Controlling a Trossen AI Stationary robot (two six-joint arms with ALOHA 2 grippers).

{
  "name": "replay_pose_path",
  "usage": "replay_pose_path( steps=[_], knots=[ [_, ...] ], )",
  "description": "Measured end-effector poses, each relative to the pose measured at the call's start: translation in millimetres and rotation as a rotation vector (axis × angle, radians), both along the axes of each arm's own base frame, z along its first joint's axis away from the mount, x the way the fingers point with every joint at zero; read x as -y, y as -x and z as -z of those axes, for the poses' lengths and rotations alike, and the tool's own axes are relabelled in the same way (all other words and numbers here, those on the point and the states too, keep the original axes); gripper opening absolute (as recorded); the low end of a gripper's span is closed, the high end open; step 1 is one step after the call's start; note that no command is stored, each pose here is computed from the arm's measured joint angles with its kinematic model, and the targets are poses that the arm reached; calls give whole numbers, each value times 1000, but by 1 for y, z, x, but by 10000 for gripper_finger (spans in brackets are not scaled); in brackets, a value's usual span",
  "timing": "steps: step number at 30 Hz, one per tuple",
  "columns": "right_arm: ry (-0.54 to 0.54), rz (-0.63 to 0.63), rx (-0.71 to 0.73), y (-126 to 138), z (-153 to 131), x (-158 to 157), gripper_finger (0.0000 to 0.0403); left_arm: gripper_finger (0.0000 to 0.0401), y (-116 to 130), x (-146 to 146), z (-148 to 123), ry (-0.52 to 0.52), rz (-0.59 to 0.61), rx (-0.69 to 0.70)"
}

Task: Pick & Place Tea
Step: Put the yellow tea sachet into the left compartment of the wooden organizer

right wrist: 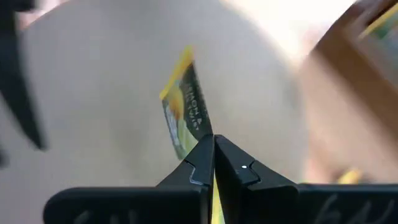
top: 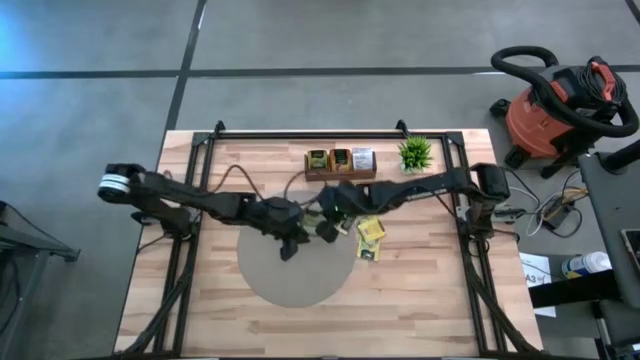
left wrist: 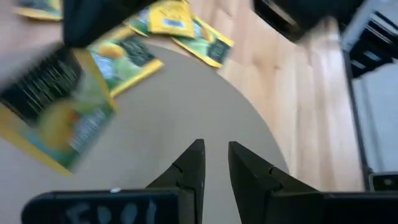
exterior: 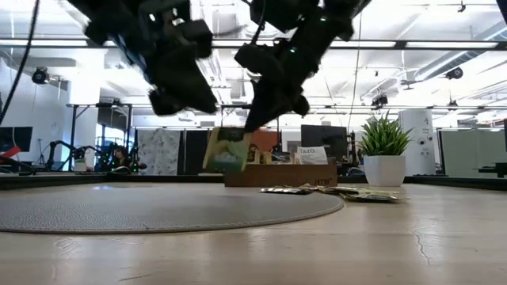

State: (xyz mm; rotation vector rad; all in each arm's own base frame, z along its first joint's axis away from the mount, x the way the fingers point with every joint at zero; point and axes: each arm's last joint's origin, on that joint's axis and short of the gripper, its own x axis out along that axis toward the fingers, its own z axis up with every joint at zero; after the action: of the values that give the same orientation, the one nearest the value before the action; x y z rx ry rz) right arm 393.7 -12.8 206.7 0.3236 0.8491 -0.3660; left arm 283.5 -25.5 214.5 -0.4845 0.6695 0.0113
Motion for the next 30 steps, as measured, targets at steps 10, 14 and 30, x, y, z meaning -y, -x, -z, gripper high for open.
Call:
replay_pose_path(
  steps=[10, 14, 30],
  knots=[
    [209, 1, -28, 2, -38, 95, 8, 67, 36, 9, -42, -111, -150, 126],
    [248, -2, -45, 10, -42, 125, 8, 67, 44, 10, -44, -126, -186, 149],
    [227, -98, -132, -7, 3, 162, 8, 67, 51, 7, -30, -170, -228, 114]
  ],
)
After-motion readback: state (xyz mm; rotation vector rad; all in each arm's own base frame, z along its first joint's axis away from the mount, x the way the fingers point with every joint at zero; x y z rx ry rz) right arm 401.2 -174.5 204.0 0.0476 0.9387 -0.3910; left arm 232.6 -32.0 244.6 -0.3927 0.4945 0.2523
